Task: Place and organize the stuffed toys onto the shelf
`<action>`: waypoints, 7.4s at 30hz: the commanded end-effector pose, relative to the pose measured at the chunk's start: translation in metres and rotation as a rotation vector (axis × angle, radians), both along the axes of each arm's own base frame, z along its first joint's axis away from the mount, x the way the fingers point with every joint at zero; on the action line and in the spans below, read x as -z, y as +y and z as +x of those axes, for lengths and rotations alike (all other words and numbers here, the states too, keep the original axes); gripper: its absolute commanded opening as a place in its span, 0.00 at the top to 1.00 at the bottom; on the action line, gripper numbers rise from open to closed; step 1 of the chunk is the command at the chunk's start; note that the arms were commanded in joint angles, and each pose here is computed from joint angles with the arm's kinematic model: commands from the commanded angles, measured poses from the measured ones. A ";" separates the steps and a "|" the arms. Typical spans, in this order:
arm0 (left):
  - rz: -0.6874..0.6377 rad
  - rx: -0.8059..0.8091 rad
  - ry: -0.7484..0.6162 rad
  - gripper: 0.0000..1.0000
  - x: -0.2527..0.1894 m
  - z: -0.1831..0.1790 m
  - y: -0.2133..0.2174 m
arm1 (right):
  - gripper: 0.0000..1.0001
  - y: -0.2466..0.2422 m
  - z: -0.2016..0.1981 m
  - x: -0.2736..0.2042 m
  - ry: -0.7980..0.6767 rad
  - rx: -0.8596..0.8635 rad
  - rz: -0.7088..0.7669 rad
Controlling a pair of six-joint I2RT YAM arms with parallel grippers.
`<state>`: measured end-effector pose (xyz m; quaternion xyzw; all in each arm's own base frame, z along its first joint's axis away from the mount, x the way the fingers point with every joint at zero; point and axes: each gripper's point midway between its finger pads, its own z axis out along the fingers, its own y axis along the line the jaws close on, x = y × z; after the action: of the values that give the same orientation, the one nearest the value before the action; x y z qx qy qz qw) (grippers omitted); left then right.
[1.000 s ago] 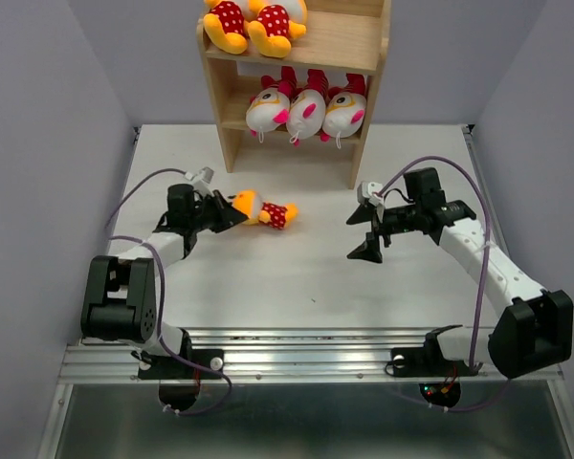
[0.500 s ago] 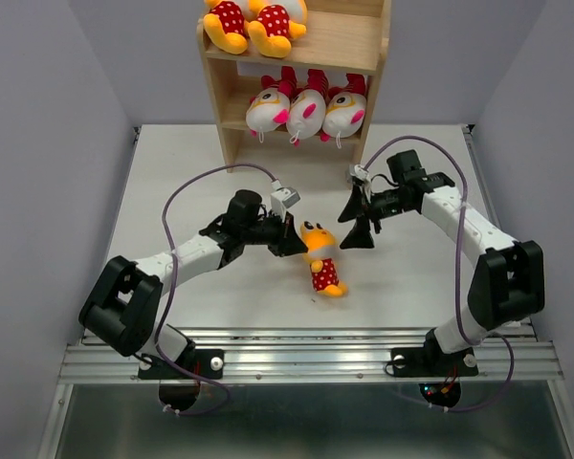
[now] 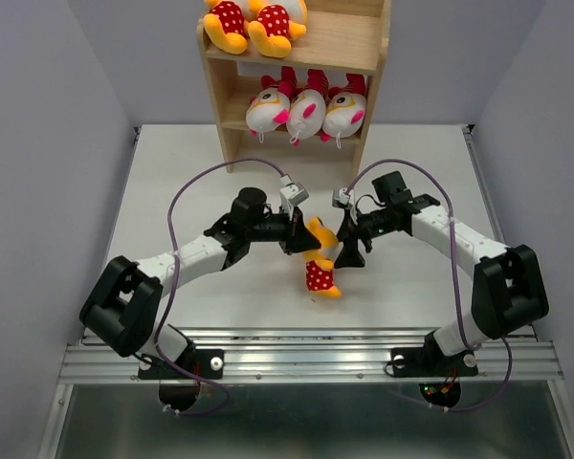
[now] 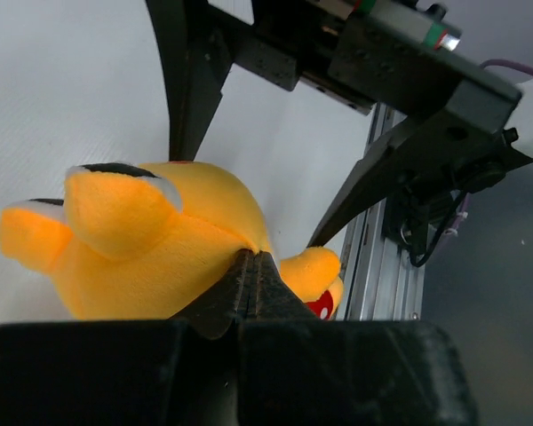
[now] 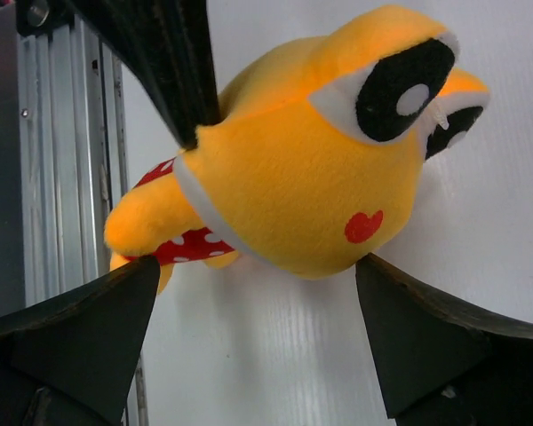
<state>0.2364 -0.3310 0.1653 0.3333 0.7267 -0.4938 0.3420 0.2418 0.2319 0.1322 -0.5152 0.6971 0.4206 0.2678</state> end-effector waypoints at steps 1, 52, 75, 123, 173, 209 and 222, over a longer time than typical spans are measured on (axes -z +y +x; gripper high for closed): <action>-0.149 0.057 -0.101 1.00 -0.051 0.000 -0.018 | 0.08 0.015 0.029 -0.013 -0.132 0.106 0.028; -0.169 0.147 -0.059 1.00 -0.066 -0.025 -0.018 | 0.00 0.008 0.017 -0.071 -0.914 -0.395 0.071; -0.089 0.125 -0.132 1.00 -0.061 -0.029 -0.002 | 0.00 0.012 0.011 -0.087 -0.840 -0.532 0.084; 0.146 -0.145 -0.339 0.23 -0.090 0.020 0.038 | 0.99 -0.029 0.034 -0.030 -0.525 -0.222 -0.386; 0.059 -0.317 -0.042 1.00 -0.017 0.016 0.007 | 0.31 -0.039 0.132 -0.154 -0.141 0.298 0.065; -0.207 -0.678 -0.553 1.00 -0.378 0.208 0.021 | 0.00 -0.098 0.082 -0.089 -0.097 0.432 0.060; -0.322 -0.779 -0.553 0.66 -0.383 0.244 0.016 | 0.00 -0.095 0.070 -0.084 -0.073 0.434 0.084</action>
<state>0.4819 -0.3266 0.5033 0.1278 0.6449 -0.3151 0.6844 0.3113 0.1313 0.1969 -0.3428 0.7875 0.3575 0.3667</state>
